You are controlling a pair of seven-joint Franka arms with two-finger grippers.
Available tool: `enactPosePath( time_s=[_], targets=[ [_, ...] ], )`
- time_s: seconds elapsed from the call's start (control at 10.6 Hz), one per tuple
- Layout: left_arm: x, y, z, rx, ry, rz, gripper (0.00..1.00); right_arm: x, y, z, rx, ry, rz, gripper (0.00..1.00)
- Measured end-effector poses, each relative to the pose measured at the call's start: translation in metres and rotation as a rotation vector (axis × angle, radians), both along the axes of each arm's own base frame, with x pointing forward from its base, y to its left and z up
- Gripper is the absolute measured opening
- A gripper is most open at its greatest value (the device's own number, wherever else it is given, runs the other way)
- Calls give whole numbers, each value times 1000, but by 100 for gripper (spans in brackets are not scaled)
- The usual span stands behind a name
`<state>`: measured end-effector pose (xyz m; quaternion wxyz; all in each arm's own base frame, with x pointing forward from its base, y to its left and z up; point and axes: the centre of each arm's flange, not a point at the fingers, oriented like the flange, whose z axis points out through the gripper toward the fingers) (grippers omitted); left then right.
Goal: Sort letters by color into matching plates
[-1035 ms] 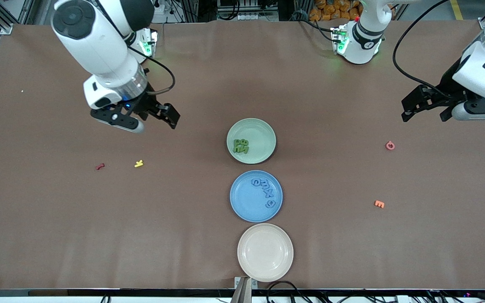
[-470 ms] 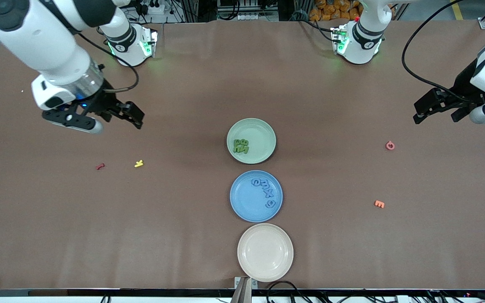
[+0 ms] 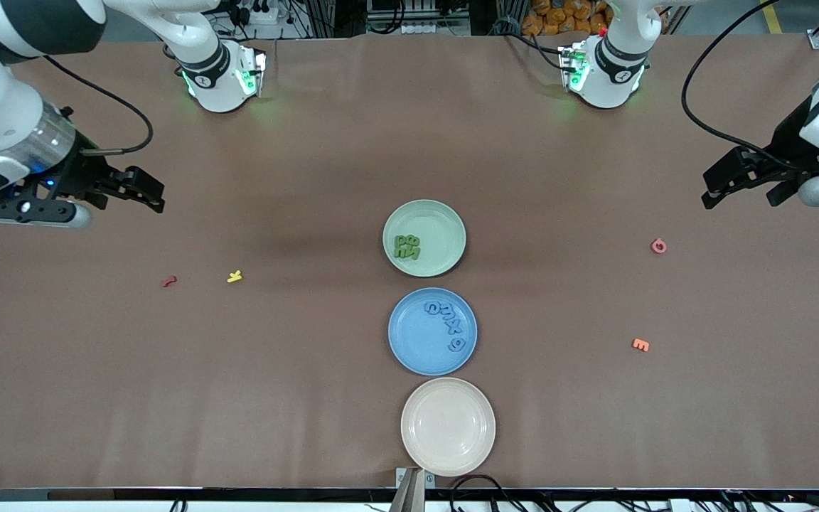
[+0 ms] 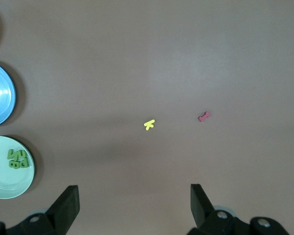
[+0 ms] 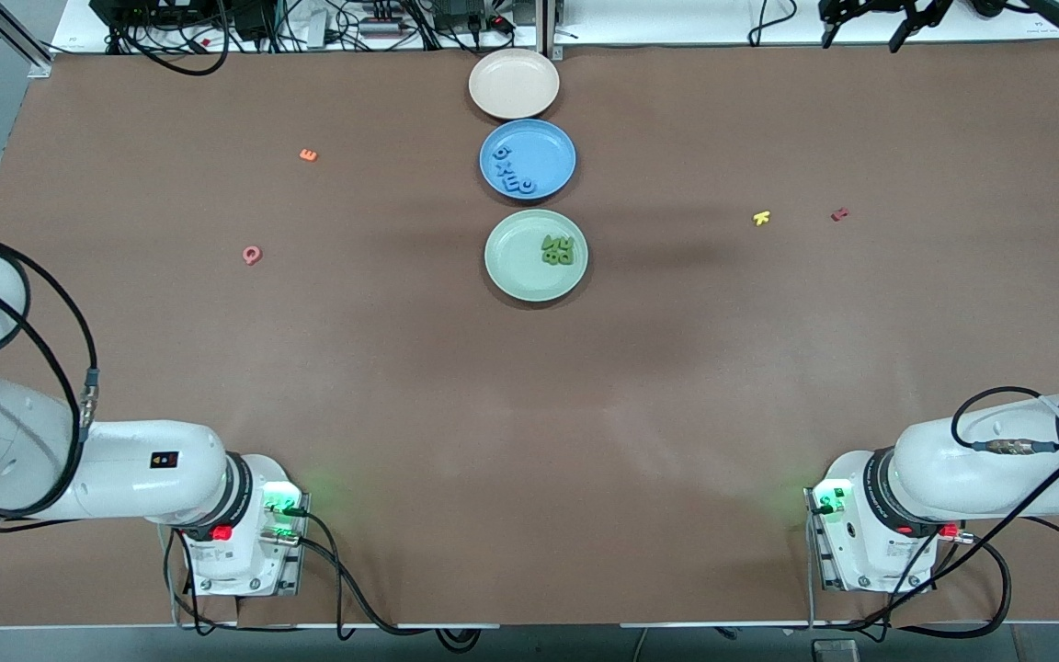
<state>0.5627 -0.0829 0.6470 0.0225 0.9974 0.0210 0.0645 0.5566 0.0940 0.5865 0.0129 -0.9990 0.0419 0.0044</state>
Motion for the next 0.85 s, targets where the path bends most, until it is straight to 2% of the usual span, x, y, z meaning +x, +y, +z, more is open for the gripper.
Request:
enactPosePath(
  time_s=[0.28, 0.56, 0.85],
  targets=[
    [-1, 2, 1, 23, 2, -108, 100, 6, -43, 11, 1, -26, 29, 100],
    [-6, -3, -2, 28, 40, -127, 100, 8, -64, 30, 2, -61, 34, 100],
    [-7, -6, -2, 28, 44, -132, 100, 7, -68, 45, 2, -73, 26, 100]
  ],
)
